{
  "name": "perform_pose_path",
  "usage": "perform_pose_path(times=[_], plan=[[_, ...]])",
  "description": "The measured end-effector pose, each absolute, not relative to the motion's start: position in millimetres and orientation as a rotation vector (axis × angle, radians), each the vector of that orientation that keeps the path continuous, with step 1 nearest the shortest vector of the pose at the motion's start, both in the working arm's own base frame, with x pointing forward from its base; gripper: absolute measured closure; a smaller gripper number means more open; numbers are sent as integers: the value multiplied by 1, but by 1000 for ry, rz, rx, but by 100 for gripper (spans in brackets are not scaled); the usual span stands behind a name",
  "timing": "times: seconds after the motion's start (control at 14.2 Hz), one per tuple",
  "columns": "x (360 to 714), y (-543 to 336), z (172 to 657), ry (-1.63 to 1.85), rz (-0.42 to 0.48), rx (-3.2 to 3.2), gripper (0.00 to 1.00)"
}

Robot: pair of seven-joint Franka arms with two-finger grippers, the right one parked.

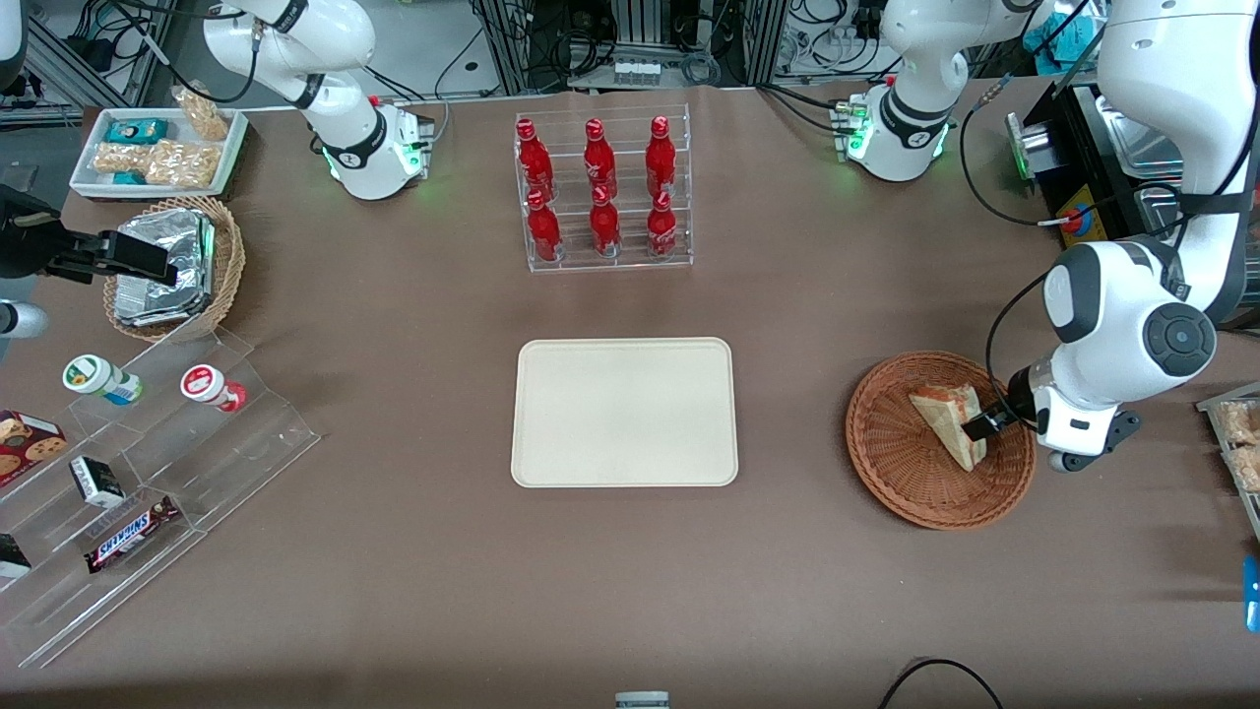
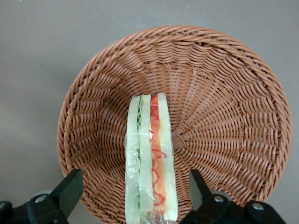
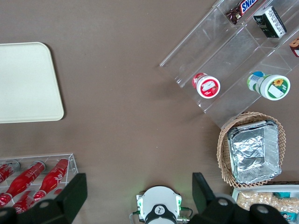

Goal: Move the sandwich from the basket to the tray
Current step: 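Close the left gripper on the sandwich and lift it from the basket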

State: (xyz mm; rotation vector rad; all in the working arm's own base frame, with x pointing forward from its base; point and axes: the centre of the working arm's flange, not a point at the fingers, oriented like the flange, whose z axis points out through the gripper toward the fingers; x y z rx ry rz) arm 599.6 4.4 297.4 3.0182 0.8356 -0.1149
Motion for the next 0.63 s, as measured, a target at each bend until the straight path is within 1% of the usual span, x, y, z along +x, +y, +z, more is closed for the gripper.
perform_pose_path(times=[0.28,0.63], plan=[[592,-2,261,839,-131,3009,0],[577,-4,231,860,-206,3007,0]])
